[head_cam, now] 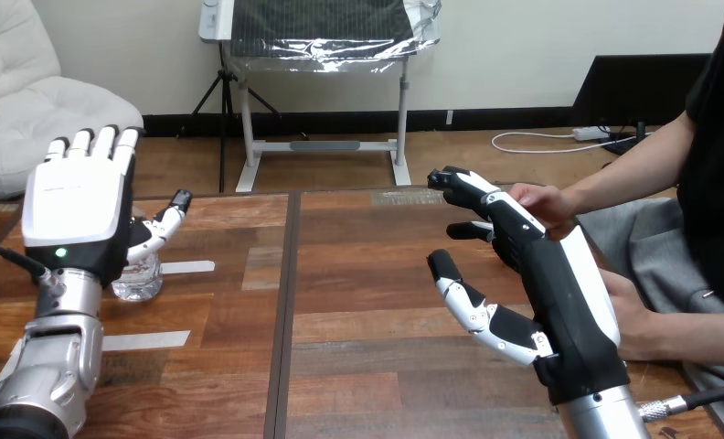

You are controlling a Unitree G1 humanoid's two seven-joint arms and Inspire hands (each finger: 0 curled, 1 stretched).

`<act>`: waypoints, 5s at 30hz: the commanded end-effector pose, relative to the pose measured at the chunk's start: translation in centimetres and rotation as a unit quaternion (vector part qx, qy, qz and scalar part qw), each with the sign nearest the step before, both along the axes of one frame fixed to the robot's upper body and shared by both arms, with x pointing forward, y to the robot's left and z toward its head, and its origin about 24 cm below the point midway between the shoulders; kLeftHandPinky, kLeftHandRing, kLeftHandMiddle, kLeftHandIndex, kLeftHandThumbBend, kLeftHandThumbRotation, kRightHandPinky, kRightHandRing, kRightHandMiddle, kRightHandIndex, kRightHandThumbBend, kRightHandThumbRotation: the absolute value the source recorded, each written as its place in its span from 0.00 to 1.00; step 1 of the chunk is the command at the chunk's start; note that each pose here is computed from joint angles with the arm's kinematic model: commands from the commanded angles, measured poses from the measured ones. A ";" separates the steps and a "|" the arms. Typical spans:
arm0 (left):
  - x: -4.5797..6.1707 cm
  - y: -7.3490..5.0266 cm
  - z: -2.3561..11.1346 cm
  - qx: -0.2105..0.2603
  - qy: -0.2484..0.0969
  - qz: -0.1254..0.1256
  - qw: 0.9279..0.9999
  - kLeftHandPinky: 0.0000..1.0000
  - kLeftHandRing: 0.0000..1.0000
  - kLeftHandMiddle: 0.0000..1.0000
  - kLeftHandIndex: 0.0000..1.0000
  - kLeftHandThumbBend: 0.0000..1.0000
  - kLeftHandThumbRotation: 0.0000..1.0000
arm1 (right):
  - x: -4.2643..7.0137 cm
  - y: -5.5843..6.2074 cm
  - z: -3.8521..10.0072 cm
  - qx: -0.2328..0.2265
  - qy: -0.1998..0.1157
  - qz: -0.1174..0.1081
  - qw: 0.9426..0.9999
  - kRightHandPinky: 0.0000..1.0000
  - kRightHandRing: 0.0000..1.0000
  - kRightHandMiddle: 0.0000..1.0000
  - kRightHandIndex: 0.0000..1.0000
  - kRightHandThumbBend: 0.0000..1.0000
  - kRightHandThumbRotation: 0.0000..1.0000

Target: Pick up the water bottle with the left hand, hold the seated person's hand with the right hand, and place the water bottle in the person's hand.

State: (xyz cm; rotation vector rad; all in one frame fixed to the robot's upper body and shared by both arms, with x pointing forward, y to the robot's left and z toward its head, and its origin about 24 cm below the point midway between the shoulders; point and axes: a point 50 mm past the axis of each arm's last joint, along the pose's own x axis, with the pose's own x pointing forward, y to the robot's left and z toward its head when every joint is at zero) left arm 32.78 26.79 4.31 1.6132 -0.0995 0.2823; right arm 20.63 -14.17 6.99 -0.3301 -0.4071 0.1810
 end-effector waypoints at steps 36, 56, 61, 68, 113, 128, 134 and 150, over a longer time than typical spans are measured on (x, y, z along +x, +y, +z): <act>3.1 -0.2 3.4 -0.058 0.008 0.007 0.998 0.94 0.95 0.95 0.93 0.41 1.00 | 1.2 -0.2 1.9 -0.004 -0.050 0.007 0.999 0.73 0.85 0.88 0.79 0.29 0.00; 3.4 -0.6 3.0 -0.081 0.029 0.004 0.996 0.94 0.95 0.96 0.94 0.40 1.00 | 1.2 -0.3 1.9 -0.011 -0.053 0.010 0.999 0.73 0.85 0.88 0.78 0.29 0.00; 3.5 -0.8 2.9 -0.089 0.034 0.005 0.995 0.94 0.96 0.96 0.94 0.41 1.00 | 1.2 -0.3 1.9 -0.013 -0.052 0.009 0.999 0.72 0.84 0.88 0.77 0.29 0.00; 3.6 -1.1 2.6 -0.096 0.052 0.005 0.994 0.95 0.97 0.98 0.95 0.41 1.00 | 1.1 -0.5 2.0 -0.018 -0.052 0.006 0.998 0.71 0.83 0.87 0.77 0.30 0.00; 2.6 -1.2 0.2 -0.101 0.099 0.020 0.990 0.94 0.97 0.98 0.96 0.43 1.00 | 0.8 -1.1 2.3 -0.036 -0.055 0.008 0.998 0.64 0.81 0.85 0.75 0.32 0.00; 2.0 -0.8 -0.6 -0.110 0.112 0.036 0.987 0.94 0.97 0.99 0.97 0.46 1.00 | 0.8 -1.2 2.4 -0.038 -0.052 0.008 0.998 0.65 0.82 0.85 0.75 0.33 0.00; 1.8 -0.6 -0.9 -0.108 0.117 0.039 0.987 0.93 0.98 0.99 0.97 0.46 1.00 | 0.8 -1.2 2.4 -0.040 -0.053 0.009 0.998 0.65 0.82 0.85 0.74 0.32 0.00; 0.8 -0.2 -2.3 -0.094 0.144 0.058 0.983 0.94 0.96 0.97 0.95 0.47 1.00 | 0.9 -1.2 2.5 -0.042 -0.052 0.014 0.998 0.68 0.82 0.84 0.74 0.32 0.00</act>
